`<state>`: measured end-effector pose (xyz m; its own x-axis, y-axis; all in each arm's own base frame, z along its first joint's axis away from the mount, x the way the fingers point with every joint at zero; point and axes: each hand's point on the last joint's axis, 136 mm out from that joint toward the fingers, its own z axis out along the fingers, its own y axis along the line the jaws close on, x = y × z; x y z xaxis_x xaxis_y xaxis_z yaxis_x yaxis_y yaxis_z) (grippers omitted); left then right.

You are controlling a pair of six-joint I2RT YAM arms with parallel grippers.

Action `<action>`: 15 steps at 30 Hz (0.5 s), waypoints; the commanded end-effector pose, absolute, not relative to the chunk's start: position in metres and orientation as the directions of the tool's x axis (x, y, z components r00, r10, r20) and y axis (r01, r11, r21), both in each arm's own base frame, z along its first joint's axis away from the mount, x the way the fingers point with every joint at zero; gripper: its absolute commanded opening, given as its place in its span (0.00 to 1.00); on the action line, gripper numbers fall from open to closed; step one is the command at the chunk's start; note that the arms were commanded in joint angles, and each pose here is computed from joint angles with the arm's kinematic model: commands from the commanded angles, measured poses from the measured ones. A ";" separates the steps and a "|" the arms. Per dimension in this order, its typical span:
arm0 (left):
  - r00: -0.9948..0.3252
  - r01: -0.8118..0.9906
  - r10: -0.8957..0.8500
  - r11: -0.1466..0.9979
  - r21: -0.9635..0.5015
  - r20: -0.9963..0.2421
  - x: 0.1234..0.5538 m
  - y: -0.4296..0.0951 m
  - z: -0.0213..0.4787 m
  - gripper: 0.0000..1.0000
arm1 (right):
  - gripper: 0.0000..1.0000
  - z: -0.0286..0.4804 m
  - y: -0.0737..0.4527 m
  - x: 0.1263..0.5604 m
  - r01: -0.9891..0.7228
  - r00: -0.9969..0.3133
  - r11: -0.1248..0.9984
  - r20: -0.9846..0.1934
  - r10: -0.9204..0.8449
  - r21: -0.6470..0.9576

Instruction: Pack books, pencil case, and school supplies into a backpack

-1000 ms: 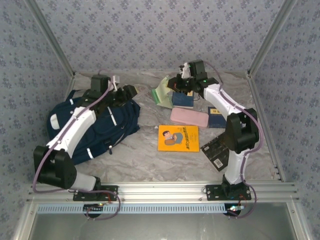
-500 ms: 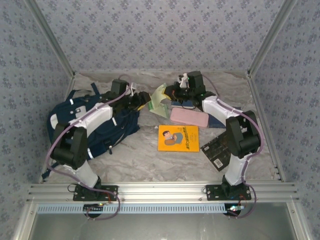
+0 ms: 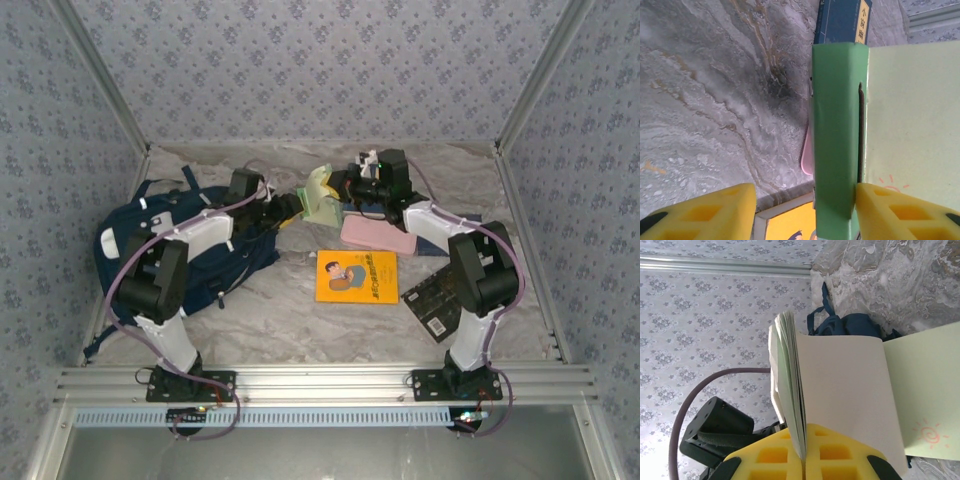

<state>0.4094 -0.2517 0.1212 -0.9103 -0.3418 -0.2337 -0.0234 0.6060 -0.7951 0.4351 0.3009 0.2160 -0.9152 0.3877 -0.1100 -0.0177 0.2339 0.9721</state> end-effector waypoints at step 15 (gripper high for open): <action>-0.886 0.017 -0.411 0.431 -0.902 -0.213 0.433 -0.273 0.132 0.36 | 0.04 0.229 0.309 0.433 -0.024 -0.928 0.058 -0.044 0.370 0.998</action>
